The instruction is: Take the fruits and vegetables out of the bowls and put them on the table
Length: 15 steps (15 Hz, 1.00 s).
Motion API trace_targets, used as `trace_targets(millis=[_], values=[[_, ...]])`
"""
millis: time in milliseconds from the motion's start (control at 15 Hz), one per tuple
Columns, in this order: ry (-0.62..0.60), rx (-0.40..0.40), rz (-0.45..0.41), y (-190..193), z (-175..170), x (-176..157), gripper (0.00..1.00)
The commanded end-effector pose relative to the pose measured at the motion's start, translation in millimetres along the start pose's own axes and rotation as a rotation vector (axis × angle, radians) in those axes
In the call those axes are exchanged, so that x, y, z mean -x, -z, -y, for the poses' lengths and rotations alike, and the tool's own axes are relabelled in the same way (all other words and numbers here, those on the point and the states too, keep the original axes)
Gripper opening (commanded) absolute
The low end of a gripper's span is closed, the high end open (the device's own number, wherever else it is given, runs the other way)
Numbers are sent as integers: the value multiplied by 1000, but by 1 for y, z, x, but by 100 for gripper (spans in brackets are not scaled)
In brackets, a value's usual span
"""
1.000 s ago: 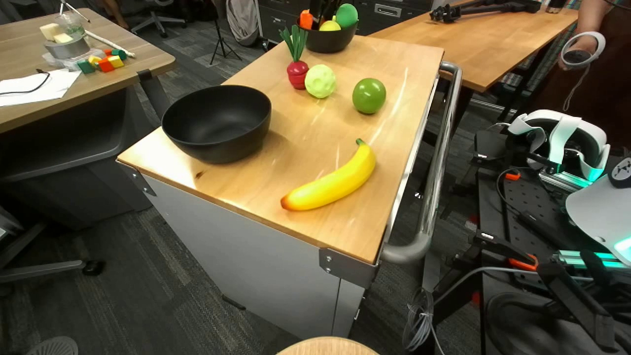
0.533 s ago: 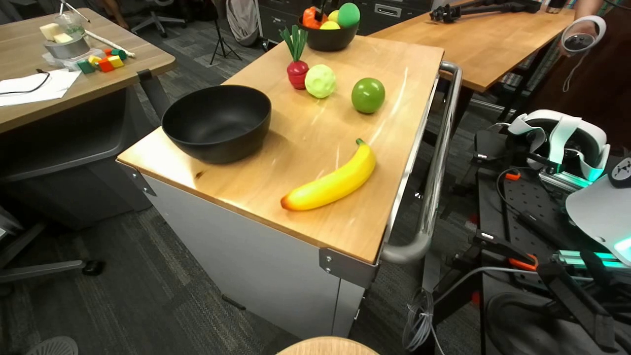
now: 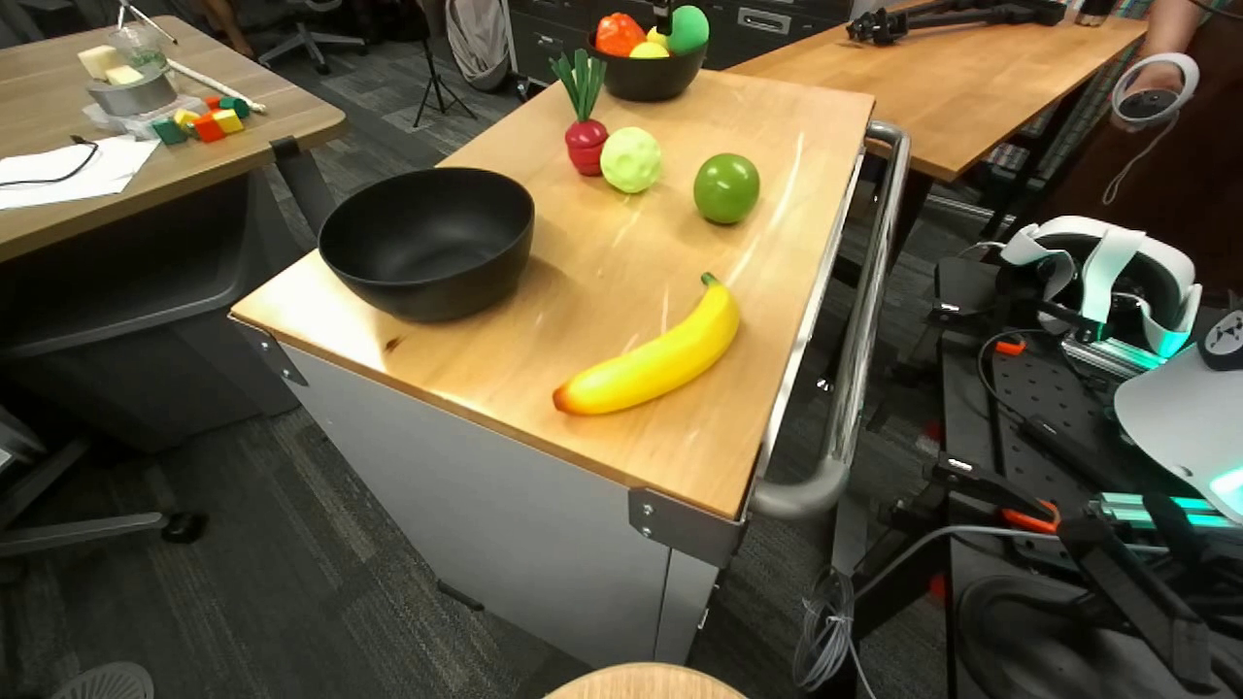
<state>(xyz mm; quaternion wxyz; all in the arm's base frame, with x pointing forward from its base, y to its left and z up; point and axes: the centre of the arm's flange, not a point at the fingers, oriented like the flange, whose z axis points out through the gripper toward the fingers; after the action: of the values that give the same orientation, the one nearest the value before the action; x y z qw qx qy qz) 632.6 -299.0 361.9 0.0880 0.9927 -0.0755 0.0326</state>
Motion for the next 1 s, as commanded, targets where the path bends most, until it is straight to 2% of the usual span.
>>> trace_targets(millis=[0, 67, 467, 800, 933], values=[[2, -5, 24, -2, 4, -9, 100], [0, -2, 25, -5, 5, -10, 82], [15, -28, 41, 2, 8, 0, 36], [123, -118, -32, 54, 26, 28, 30], [199, -175, -106, 73, 40, 47, 30]])
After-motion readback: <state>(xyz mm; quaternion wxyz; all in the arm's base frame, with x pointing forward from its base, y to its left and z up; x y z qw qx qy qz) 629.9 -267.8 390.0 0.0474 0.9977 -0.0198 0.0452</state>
